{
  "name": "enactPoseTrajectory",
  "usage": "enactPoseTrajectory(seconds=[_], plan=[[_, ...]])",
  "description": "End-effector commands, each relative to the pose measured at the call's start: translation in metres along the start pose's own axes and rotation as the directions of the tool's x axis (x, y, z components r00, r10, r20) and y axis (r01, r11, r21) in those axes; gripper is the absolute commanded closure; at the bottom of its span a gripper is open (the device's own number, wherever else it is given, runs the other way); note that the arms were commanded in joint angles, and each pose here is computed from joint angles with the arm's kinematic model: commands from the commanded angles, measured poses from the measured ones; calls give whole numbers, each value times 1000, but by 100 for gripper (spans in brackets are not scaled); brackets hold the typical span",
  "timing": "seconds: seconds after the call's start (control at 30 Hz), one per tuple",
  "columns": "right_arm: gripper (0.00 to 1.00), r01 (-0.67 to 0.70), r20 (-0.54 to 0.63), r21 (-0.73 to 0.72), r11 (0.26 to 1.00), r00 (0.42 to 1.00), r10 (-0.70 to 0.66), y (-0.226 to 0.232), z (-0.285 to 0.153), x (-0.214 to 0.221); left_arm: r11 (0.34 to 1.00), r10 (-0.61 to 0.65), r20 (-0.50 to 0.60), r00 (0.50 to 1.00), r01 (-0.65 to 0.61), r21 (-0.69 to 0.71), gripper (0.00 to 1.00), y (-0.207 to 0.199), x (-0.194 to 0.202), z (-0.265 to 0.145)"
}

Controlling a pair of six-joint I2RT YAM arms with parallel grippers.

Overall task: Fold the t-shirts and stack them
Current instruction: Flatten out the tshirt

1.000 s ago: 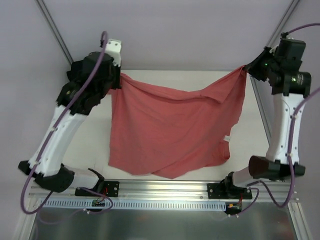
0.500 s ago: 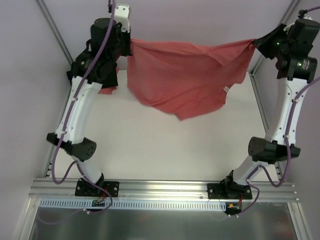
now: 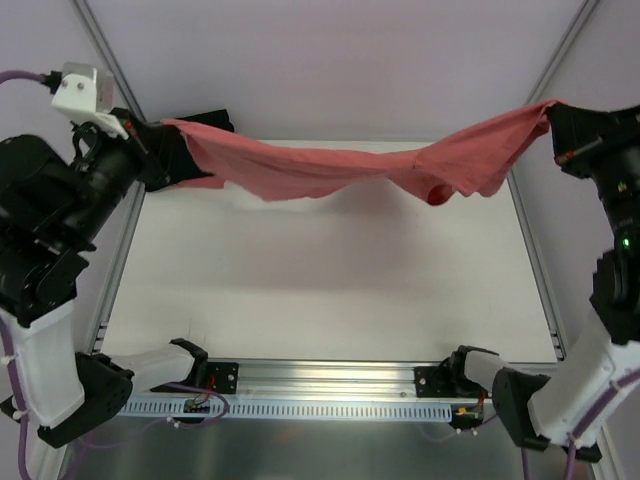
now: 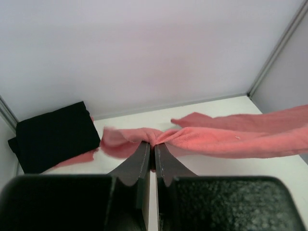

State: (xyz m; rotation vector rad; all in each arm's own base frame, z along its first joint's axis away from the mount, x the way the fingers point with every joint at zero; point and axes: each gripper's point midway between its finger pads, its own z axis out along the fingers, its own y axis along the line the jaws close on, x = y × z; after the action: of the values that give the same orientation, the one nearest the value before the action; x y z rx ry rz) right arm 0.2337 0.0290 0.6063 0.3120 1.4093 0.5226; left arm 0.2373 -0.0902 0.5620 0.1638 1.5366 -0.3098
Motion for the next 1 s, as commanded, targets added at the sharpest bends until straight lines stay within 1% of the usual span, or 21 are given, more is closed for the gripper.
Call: enactPoseTrajectory(seconds=[0.0, 0.03, 0.1, 0.13, 0.23, 0.4, 0.43, 0.47, 0.63, 0.7, 0.73, 0.8, 0.83, 0.87, 0.93, 0.97], plan=[[100, 55, 131, 7, 998, 990, -56, 16, -58, -21, 998, -36, 1, 999, 36, 55, 100, -5, -2, -37], [100, 56, 147, 21, 998, 987, -59, 17, -68, -23, 997, -46, 16, 999, 45, 60, 100, -4, -5, -54], [100, 61, 184, 42, 997, 981, -68, 19, -85, -30, 996, -65, 29, 997, 63, 65, 100, -3, -8, -68], [100, 68, 214, 29, 997, 974, -73, 27, -98, -37, 995, -73, 51, 996, 70, 68, 100, -2, -14, -77], [100, 57, 247, 20, 998, 967, -60, 34, -108, -46, 995, -84, 87, 993, 79, 58, 100, 2, -23, -96], [100, 21, 320, -34, 999, 947, -9, 47, -109, -65, 996, -82, 189, 979, 72, 61, 100, 6, -48, -114], [100, 18, 349, -47, 999, 937, -1, 51, -108, -73, 996, -84, 217, 972, 72, 61, 100, 7, -56, -117], [100, 11, 359, -58, 998, 933, 11, 53, -107, -76, 996, -83, 221, 972, 72, 56, 100, 8, -57, -118], [100, -13, 413, -90, 996, 909, 49, 59, -95, -96, 997, -81, 307, 948, 71, 43, 100, 11, -80, -120], [100, -30, 401, -78, 996, 914, 59, 52, -77, -97, 997, -70, 315, 946, 63, 33, 100, 12, -83, -116], [100, -35, 393, -70, 997, 918, 60, 49, -68, -96, 998, -61, 309, 949, 55, 28, 100, 11, -83, -107], [100, -66, 332, -28, 997, 940, 72, 31, -35, -83, 999, -50, 267, 962, 46, 25, 100, 8, -73, -88], [100, -77, 294, -2, 997, 953, 74, 21, -22, -73, 999, -45, 235, 971, 42, 16, 100, 8, -65, -74], [100, -100, 213, 48, 994, 973, 88, -1, 5, -49, 999, -34, 166, 986, 34, 1, 100, 7, -43, -52], [100, -113, 146, 91, 989, 984, 99, -22, 26, -24, 999, -30, 107, 994, 33, -20, 100, 8, -19, -32], [100, -117, 107, 106, 987, 989, 106, -33, 37, -9, 999, -34, 110, 993, 37, -24, 100, 8, -15, -21]])
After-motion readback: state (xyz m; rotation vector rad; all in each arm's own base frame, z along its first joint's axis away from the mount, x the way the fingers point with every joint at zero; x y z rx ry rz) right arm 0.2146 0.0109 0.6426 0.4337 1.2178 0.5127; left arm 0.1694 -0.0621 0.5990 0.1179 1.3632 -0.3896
